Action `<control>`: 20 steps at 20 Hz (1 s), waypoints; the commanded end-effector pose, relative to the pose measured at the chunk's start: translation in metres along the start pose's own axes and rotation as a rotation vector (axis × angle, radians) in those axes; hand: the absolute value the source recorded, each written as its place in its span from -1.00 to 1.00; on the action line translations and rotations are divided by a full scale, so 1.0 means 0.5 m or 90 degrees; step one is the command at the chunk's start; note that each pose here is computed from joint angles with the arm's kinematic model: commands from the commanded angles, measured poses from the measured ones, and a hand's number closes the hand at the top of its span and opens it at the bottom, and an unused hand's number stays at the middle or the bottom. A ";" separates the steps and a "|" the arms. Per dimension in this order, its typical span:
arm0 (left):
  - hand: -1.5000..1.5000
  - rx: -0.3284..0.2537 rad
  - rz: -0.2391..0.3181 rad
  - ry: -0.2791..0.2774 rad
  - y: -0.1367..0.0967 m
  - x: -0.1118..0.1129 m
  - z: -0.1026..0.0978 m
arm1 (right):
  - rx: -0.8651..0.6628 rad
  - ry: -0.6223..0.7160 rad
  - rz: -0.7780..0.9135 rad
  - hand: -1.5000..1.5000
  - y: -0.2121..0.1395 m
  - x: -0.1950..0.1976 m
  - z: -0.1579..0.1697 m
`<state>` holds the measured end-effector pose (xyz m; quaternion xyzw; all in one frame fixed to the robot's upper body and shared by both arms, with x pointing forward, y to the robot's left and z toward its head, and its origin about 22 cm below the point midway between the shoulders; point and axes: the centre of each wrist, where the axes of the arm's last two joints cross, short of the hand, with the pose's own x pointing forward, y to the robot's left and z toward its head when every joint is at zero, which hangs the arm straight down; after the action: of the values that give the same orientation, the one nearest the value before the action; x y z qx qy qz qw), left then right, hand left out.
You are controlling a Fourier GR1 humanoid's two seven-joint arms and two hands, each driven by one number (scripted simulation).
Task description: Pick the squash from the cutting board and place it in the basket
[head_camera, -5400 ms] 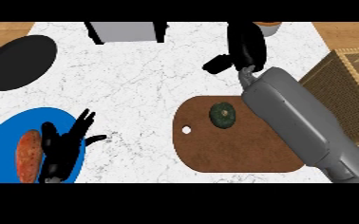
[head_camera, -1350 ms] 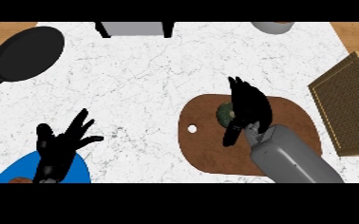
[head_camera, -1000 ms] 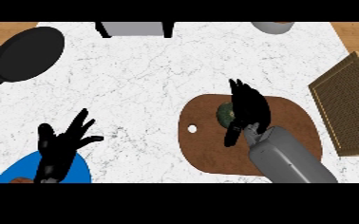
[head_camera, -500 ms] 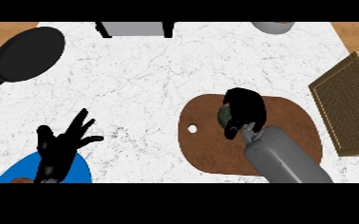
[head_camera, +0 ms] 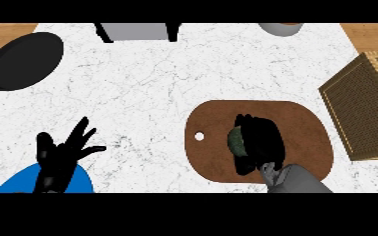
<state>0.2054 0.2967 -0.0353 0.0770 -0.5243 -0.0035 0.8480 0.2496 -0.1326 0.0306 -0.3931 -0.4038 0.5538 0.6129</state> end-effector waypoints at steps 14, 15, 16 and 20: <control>0.00 0.016 0.010 0.061 0.037 -0.045 0.035 | -0.276 -0.197 -0.477 1.00 -0.093 -0.066 0.341; 0.00 0.026 0.010 0.066 0.033 -0.057 0.037 | -0.291 -0.214 -0.497 1.00 -0.113 -0.078 0.374; 0.00 0.023 0.003 0.067 0.020 -0.056 0.033 | -0.329 -0.212 -0.478 1.00 -0.141 -0.096 0.386; 0.00 0.013 -0.005 0.049 0.035 -0.046 0.031 | -0.374 -0.193 -0.521 1.00 -0.180 -0.123 0.415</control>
<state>0.1927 0.3027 -0.0323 0.0751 -0.5262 0.0063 0.8470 0.1192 -0.1741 0.1264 -0.3112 -0.6985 0.2640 0.5879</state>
